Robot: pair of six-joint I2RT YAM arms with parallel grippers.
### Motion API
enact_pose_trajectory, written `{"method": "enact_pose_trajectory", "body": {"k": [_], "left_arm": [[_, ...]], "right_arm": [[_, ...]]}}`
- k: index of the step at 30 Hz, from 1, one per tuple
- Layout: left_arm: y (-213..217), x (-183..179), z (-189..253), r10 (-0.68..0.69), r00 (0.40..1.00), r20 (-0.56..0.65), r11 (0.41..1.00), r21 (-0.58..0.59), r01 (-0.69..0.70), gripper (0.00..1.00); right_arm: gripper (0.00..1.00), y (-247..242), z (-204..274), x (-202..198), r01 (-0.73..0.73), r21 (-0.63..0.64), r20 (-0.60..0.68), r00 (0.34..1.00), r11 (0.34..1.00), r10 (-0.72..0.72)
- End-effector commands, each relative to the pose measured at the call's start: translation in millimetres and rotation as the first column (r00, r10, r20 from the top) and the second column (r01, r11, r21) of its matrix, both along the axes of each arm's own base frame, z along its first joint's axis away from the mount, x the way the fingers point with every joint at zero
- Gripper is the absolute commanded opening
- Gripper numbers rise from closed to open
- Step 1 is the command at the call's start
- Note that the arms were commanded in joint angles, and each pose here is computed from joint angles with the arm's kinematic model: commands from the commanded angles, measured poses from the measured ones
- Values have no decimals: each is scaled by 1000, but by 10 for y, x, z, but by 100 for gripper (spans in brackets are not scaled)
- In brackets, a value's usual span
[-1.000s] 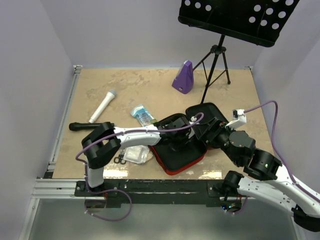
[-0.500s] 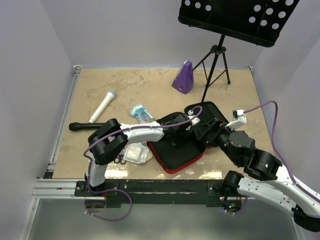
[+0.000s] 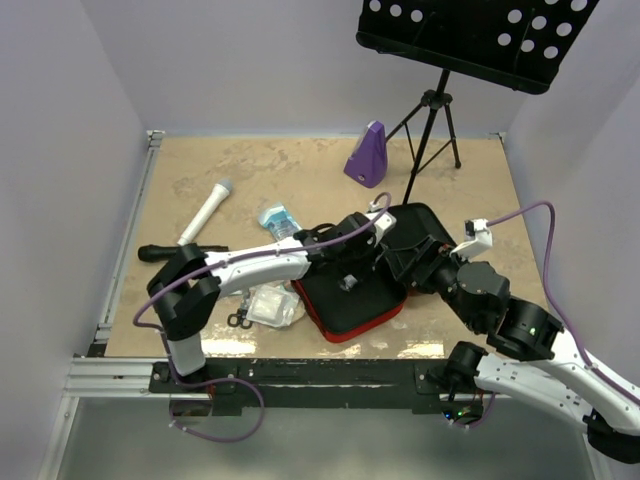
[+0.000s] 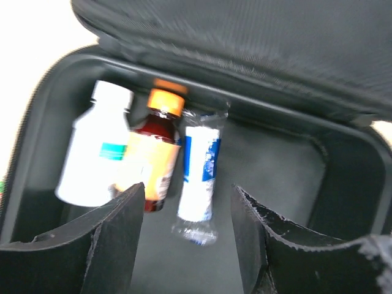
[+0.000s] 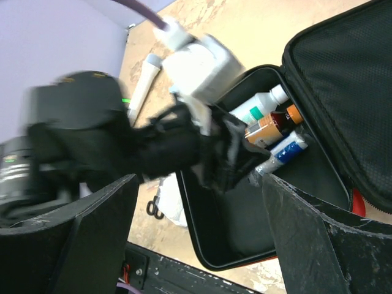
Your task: Organize the medicine kit
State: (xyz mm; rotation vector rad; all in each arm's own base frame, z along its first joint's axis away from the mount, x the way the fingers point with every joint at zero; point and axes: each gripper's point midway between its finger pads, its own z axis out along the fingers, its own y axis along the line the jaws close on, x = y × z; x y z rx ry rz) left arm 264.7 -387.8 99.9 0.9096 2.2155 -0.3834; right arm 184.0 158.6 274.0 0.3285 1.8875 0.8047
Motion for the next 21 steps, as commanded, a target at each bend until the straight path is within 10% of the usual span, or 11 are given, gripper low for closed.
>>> {"method": "enact_pose_trajectory", "body": {"k": [1,7,14,21], "left_arm": [[135,-41,481,28,999,43,996,-82,-24,63],[942,-64,740,299,949,100,949,-138,-284,66],[2574,166,542,747,664,-5,655,-161,-738,80],[2536,-3,75,738,656,-160,649,-100,-754,80]], "right_arm": [[87,8,137,30,11,27,25,1000,1000,-12],[87,70,91,48,-5,14,26,1000,1000,5],[87,218,31,101,-38,-7,29,999,999,38],[87,324,-53,123,-65,-15,21,998,998,65]]}}
